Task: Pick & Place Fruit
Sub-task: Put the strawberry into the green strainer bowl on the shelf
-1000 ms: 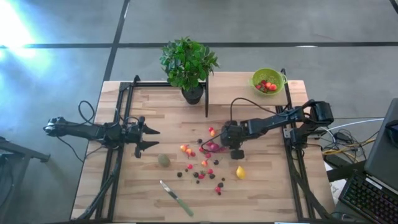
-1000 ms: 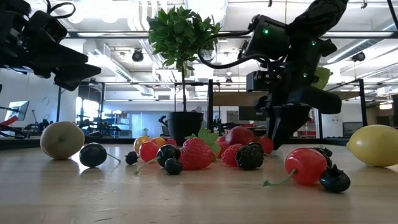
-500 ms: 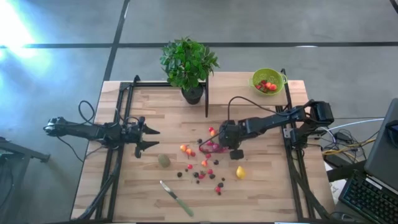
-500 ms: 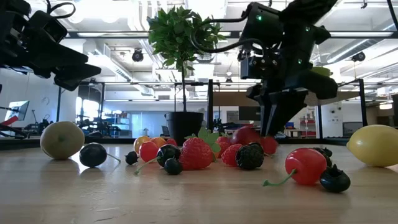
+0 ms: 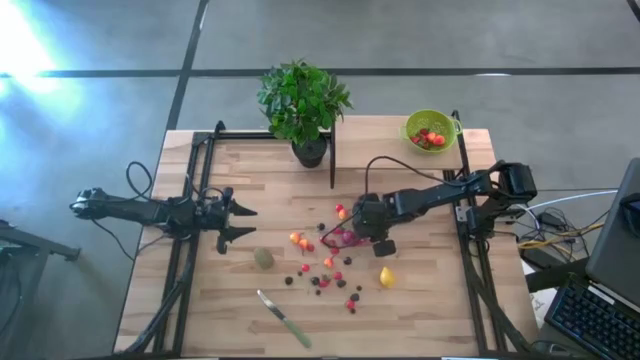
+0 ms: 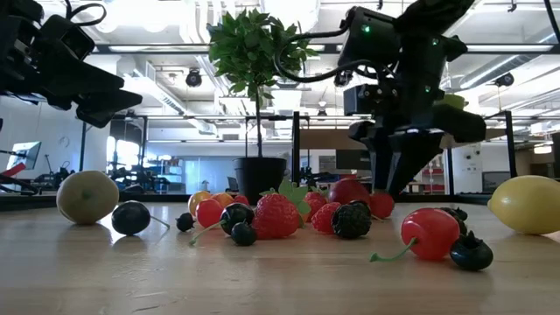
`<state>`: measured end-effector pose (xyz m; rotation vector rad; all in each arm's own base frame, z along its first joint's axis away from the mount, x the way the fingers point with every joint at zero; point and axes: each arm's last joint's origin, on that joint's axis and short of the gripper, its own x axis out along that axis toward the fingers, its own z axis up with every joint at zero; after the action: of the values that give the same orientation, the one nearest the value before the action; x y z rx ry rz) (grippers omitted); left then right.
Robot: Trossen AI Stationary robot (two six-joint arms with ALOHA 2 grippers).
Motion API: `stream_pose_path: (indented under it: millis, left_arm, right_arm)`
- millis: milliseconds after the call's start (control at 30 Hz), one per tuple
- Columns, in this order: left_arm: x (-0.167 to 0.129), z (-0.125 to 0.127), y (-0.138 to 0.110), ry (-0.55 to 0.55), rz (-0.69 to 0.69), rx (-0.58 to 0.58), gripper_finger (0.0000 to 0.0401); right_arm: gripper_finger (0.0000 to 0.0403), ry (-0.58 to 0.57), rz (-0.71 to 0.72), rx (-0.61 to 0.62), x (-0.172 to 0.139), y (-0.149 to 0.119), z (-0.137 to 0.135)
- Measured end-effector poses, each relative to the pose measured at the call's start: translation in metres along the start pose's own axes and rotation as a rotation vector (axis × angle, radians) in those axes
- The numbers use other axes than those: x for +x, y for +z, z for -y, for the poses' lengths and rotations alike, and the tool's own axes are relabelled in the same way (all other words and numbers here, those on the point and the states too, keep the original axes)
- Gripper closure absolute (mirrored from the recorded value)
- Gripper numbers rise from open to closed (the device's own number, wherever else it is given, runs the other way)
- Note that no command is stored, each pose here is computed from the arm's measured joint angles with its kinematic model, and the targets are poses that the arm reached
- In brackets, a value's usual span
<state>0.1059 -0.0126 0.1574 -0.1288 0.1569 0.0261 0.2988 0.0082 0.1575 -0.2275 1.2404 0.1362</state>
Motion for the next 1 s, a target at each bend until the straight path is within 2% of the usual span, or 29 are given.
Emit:
stream_pose_path:
  millis: [333,600,1000]
  left_arm:
    - [0.000,0.000,0.000,0.000,0.000,0.000,0.0172]
    - [0.000,0.000,0.000,0.000,0.000,0.000,0.0172]
    - [0.000,0.000,0.000,0.000,0.000,0.000,0.0172]
  right_arm:
    - [0.0316,0.015,-0.061,-0.005,0.016,-0.003,-0.001]
    - [0.0387,0.018,-0.062,-0.003,0.017,-0.003,-0.001]
    - [0.0394,0.018,-0.063,0.008,0.017,-0.003,-0.001]
